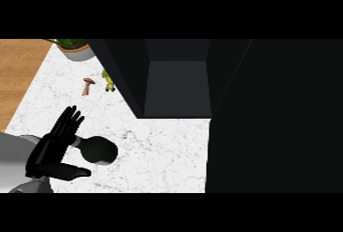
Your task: Pick up the wine, place it into the cabinet and close the cabinet
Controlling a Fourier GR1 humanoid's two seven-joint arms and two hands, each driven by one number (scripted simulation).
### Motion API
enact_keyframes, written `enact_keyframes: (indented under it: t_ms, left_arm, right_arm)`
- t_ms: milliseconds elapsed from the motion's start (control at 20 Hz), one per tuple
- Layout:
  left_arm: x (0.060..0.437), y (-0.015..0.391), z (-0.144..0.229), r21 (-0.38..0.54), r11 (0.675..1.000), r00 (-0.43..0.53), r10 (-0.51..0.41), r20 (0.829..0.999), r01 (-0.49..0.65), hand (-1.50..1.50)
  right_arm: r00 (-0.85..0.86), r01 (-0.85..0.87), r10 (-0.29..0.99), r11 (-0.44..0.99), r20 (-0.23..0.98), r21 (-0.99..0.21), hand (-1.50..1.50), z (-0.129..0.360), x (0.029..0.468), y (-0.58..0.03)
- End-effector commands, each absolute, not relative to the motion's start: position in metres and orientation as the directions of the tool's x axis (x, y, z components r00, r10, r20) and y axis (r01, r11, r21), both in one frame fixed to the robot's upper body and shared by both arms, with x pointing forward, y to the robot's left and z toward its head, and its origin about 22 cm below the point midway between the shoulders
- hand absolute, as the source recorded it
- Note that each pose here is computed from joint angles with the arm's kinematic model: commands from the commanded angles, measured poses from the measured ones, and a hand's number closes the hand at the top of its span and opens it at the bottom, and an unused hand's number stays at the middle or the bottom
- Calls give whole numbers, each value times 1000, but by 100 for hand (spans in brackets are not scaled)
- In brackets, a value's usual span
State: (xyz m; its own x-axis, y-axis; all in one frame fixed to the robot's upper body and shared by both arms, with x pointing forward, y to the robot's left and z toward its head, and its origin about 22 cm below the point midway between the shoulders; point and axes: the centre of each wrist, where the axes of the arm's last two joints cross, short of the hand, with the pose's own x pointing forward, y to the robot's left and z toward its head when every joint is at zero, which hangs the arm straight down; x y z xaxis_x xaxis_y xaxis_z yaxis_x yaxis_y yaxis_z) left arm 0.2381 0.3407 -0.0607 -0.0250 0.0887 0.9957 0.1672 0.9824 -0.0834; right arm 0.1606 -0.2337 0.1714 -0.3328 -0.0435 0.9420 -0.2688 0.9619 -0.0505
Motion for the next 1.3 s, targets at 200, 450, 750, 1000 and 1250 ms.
enact_keyframes:
  t_ms: [200,450,750,1000,1250]
  left_arm:
    - [239,340,-98,-75,978,3,76,997,193,-150]
    - [245,336,-109,-86,978,15,85,996,190,-150]
    - [242,340,-124,-93,979,44,87,995,180,-150]
    - [241,338,-137,-166,972,37,162,986,168,-150]
    - [231,327,-154,-249,953,44,245,969,174,-150]
  right_arm:
    - [-353,-267,-48,962,934,-51,-150,178,154,-214]
    - [-356,-261,-38,963,934,-60,-150,156,170,-232]
    - [-333,-257,-38,965,942,-52,-150,176,151,-230]
    - [-350,-253,-28,965,936,-66,-150,170,151,-231]
    - [-344,-261,-18,962,939,-77,-150,171,150,-238]
